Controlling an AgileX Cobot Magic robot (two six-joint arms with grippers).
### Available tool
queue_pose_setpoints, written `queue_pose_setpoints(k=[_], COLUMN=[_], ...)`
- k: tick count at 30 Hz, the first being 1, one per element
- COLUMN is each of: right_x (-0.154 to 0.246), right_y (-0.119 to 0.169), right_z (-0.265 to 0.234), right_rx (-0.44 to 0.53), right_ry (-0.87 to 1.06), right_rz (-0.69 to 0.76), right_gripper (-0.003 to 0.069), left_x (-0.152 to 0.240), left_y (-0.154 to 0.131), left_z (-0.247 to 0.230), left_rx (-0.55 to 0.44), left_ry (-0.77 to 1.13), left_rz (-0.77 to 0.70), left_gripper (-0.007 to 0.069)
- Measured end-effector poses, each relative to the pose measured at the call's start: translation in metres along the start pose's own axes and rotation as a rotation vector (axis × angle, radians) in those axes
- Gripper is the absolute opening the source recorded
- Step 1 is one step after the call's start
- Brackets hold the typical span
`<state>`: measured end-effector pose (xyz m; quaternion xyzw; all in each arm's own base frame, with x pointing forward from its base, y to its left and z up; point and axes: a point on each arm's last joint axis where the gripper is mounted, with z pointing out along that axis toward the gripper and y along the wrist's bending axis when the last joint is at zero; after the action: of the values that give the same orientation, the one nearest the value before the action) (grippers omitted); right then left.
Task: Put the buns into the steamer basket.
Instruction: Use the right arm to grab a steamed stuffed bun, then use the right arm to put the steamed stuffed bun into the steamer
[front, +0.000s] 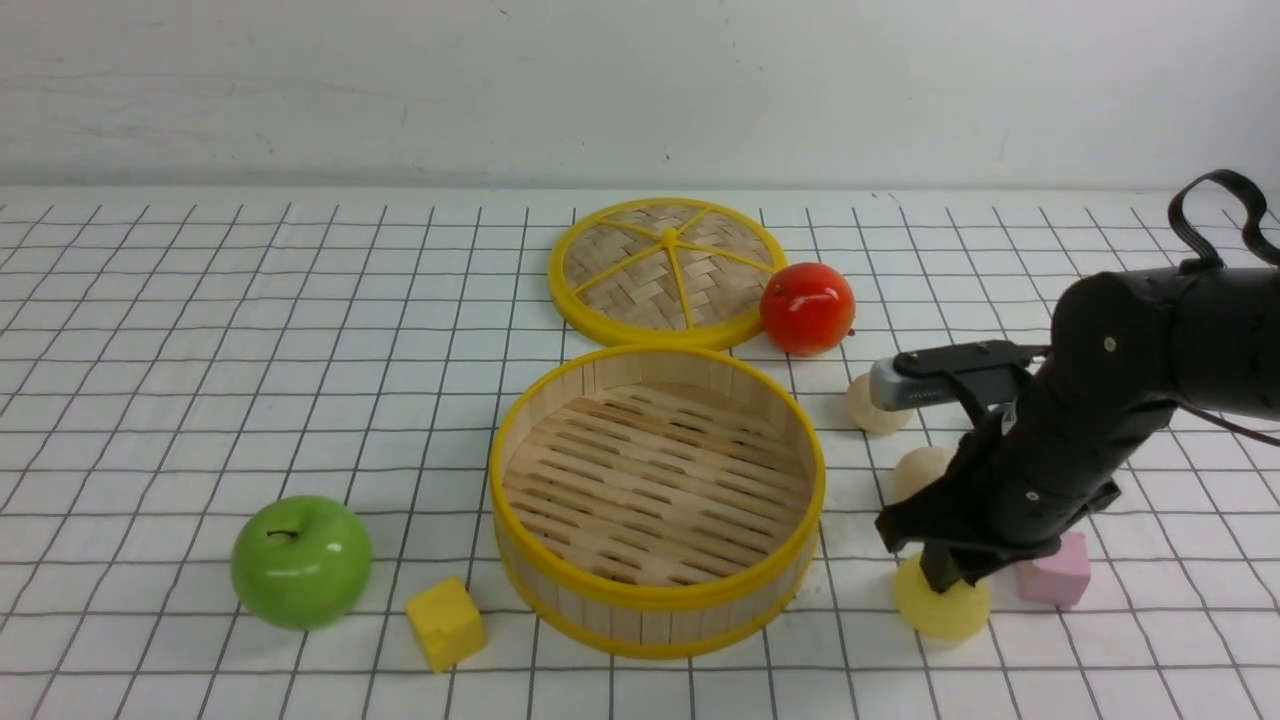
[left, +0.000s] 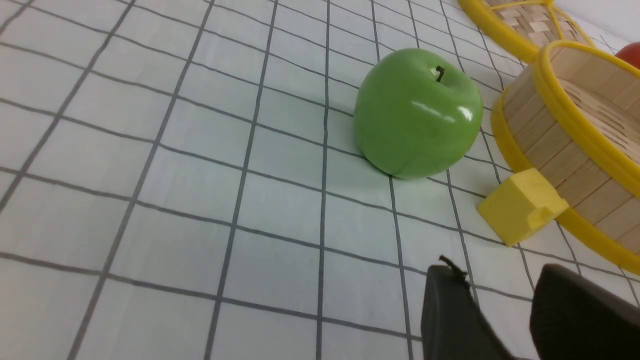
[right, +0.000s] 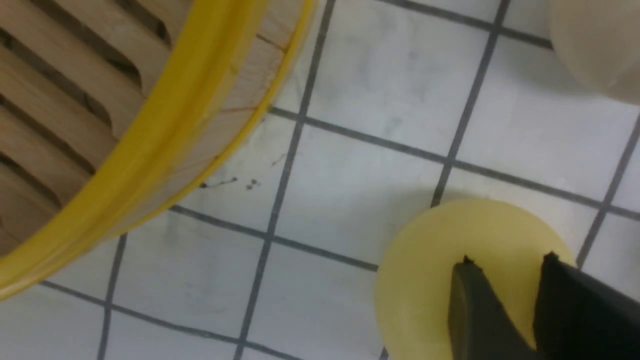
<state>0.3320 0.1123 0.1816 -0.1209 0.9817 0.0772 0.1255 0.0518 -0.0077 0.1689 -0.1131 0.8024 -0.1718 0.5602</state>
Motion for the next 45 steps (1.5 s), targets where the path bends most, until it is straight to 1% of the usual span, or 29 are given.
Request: queue_pose_setpoints(k=[2, 3, 5, 9, 13, 16, 19, 21, 22, 24, 26, 28, 29, 32, 35, 37, 42, 44, 45], right_x=[0.0, 0.0, 0.0, -0.003, -0.012, -0.03, -0.043, -0.059, -0.06, -0.073, -0.082, -0.09, -0.09, -0.096, -0.097, -0.097, -0.098, -0.098, -0.098], right_y=[0.0, 0.0, 0.0, 0.001, 0.006, 0.015, 0.021, 0.031, 0.031, 0.04, 0.049, 0.063, 0.064, 0.092, 0.111, 0.117, 0.123, 0.123, 0.123], right_z=[0.0, 0.0, 0.0, -0.005, -0.024, -0.062, -0.086, -0.11, -0.111, -0.12, -0.116, -0.1, -0.098, -0.06, -0.028, -0.009, 0.018, 0.022, 0.023], right_rx=[0.0, 0.0, -0.001, -0.004, -0.025, -0.076, -0.118, -0.189, -0.194, -0.272, -0.327, -0.375, -0.374, -0.421, -0.425, -0.413, -0.387, -0.381, -0.38], right_ry=[0.0, 0.0, 0.002, 0.013, 0.003, -0.093, -0.162, -0.256, -0.263, -0.334, -0.369, -0.382, -0.383, -0.375, -0.371, -0.369, -0.377, -0.379, -0.385], right_rz=[0.0, 0.002, 0.006, 0.012, 0.014, 0.024, 0.028, 0.016, 0.01, 0.001, -0.015, -0.04, -0.048, -0.104, -0.155, -0.179, -0.19, -0.187, -0.183], right_gripper=[0.008, 0.0031, 0.0, -0.0007, -0.0006, -0.0008, -0.0008, -0.0008, -0.0008, -0.0008, -0.0008, -0.0006, -0.0006, -0.0004, -0.0003, -0.0001, 0.0013, 0.0036, 0.0067], left_x=[0.0, 0.0, 0.0, 0.0, 0.0, 0.0, 0.0, 0.0, 0.0, 0.0, 0.0, 0.0, 0.0, 0.0, 0.0, 0.0, 0.0, 0.0, 0.0], left_y=[0.0, 0.0, 0.0, 0.0, 0.0, 0.0, 0.0, 0.0, 0.0, 0.0, 0.0, 0.0, 0.0, 0.0, 0.0, 0.0, 0.0, 0.0, 0.0], left_z=[0.0, 0.0, 0.0, 0.0, 0.0, 0.0, 0.0, 0.0, 0.0, 0.0, 0.0, 0.0, 0.0, 0.0, 0.0, 0.0, 0.0, 0.0, 0.0], left_rx=[0.0, 0.0, 0.0, 0.0, 0.0, 0.0, 0.0, 0.0, 0.0, 0.0, 0.0, 0.0, 0.0, 0.0, 0.0, 0.0, 0.0, 0.0, 0.0], left_ry=[0.0, 0.0, 0.0, 0.0, 0.0, 0.0, 0.0, 0.0, 0.0, 0.0, 0.0, 0.0, 0.0, 0.0, 0.0, 0.0, 0.0, 0.0, 0.0], left_rz=[0.0, 0.0, 0.0, 0.0, 0.0, 0.0, 0.0, 0.0, 0.0, 0.0, 0.0, 0.0, 0.0, 0.0, 0.0, 0.0, 0.0, 0.0, 0.0], left_gripper=[0.0238, 0.0238, 0.0238, 0.0238, 0.0238, 0.0238, 0.0238, 0.0238, 0.0238, 0.0238, 0.0238, 0.0238, 0.0238, 0.0238, 0.0238, 0.0238, 0.0238, 0.0238, 0.0238])
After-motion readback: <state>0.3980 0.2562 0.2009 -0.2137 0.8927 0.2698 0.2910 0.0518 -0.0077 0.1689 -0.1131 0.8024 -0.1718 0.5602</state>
